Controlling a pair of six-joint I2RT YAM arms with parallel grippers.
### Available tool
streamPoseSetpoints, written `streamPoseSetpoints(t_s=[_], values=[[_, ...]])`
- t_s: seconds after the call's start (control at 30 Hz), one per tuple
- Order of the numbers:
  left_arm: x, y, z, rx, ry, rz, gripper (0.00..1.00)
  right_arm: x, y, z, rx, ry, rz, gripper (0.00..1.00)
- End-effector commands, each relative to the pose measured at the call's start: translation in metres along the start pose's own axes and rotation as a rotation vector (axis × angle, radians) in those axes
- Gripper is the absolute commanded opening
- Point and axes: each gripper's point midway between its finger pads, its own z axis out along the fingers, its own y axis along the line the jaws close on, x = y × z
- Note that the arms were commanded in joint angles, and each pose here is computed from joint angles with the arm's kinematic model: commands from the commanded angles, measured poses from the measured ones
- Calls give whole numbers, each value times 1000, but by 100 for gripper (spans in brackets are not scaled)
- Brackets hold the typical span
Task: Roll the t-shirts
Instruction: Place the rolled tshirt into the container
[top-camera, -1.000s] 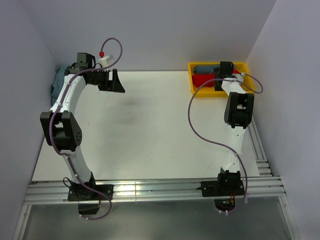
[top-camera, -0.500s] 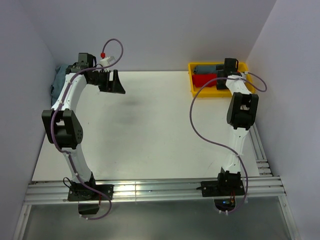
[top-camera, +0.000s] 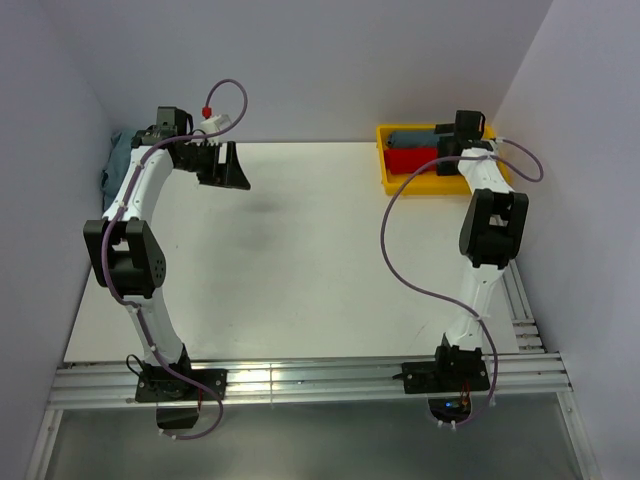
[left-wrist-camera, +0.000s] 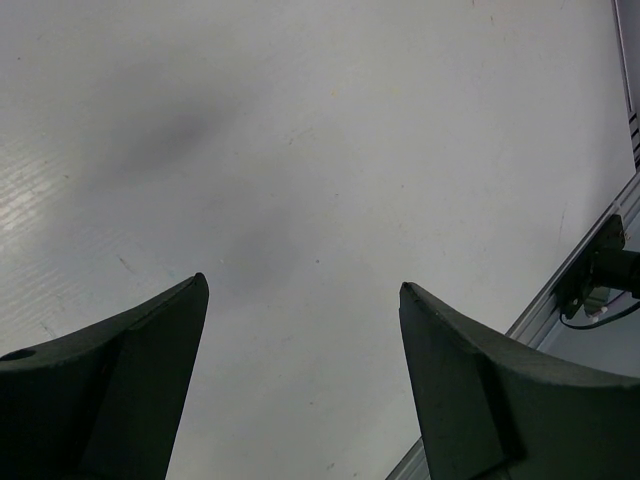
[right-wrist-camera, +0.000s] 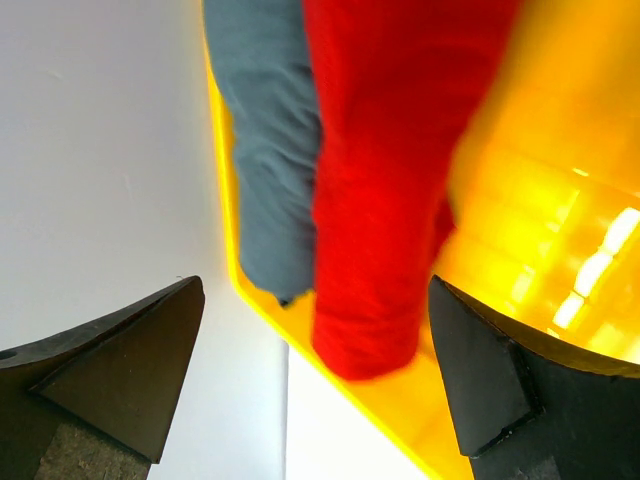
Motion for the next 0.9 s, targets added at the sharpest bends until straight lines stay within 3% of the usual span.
streamPoseSetpoints(t_s=[0.0,0.2,0.23,0.3,0.33,0.47,0.6,0.87], values=[[-12,-13,-10,15,-51,49,82,-11,33,-49,-106,-14,-43,100],[-24,-18,-25,-42,-120,68,82,9,27,-105,-156,-48,-253,100],[-20,-17,-25,-53,-120,61,82,19,39,-134,-218,-47,-290,100],[-25,-17,-34,-98,-159,93,82,32,23,-150,-240,-53,-388,100],[-20,-14,-33,-114,-156,83,82,51,34,-184,-316,-37,-433,100],[-20,-19,-49,-172,-202,110,81,84,-3,-233,-357,-59,-657,100],[-11,-17,-59,-236,-248,122,82,109,-40,-272,-438,-3,-742,100],[-1,-21,-78,-314,-353,161,82,92,-87,-319,-548,-35,-772,100]])
